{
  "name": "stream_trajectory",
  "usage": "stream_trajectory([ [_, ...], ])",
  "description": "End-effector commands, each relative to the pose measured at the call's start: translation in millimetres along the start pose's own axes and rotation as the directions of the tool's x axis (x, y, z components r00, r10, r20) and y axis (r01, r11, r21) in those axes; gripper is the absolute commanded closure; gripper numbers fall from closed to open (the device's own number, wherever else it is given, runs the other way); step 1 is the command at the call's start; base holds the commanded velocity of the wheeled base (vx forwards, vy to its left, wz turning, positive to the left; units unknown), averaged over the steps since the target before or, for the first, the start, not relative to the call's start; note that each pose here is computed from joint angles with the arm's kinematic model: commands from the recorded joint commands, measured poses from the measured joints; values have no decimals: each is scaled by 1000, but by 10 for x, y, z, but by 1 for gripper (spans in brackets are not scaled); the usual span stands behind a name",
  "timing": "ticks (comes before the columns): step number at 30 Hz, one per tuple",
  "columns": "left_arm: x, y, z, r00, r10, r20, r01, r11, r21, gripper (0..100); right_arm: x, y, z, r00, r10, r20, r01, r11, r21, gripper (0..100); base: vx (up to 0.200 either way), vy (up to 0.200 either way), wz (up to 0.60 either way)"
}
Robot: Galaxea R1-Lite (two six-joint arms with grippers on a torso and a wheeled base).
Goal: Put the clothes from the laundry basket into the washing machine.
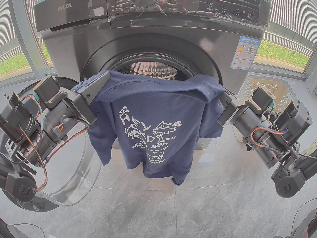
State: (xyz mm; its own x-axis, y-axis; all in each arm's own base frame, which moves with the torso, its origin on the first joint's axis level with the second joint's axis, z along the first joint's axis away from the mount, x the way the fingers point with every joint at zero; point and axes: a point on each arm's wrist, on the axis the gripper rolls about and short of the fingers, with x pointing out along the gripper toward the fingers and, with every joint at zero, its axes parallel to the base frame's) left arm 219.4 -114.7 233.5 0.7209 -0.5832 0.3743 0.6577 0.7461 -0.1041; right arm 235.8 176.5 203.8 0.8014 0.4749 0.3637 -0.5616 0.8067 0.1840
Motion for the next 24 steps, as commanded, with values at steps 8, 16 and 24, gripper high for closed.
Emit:
stream_trajectory([
  [8, -123, -78, 158, 1000, -6, -24, 5, 1000, -8, 100, 39, 48, 203, 997, 12, 73, -13, 1000, 8, 100, 0, 0, 0],
  [16, -101, -35, -103, 992, 8, -123, -11, 1000, -28, 100, 13, 51, 242, 997, 11, 76, -11, 1000, -4, 100, 0, 0, 0],
  [24, -90, -20, -167, 989, 14, -145, -19, 999, -31, 100, 14, 28, 238, 997, 3, 75, -2, 1000, -7, 100, 0, 0, 0],
])
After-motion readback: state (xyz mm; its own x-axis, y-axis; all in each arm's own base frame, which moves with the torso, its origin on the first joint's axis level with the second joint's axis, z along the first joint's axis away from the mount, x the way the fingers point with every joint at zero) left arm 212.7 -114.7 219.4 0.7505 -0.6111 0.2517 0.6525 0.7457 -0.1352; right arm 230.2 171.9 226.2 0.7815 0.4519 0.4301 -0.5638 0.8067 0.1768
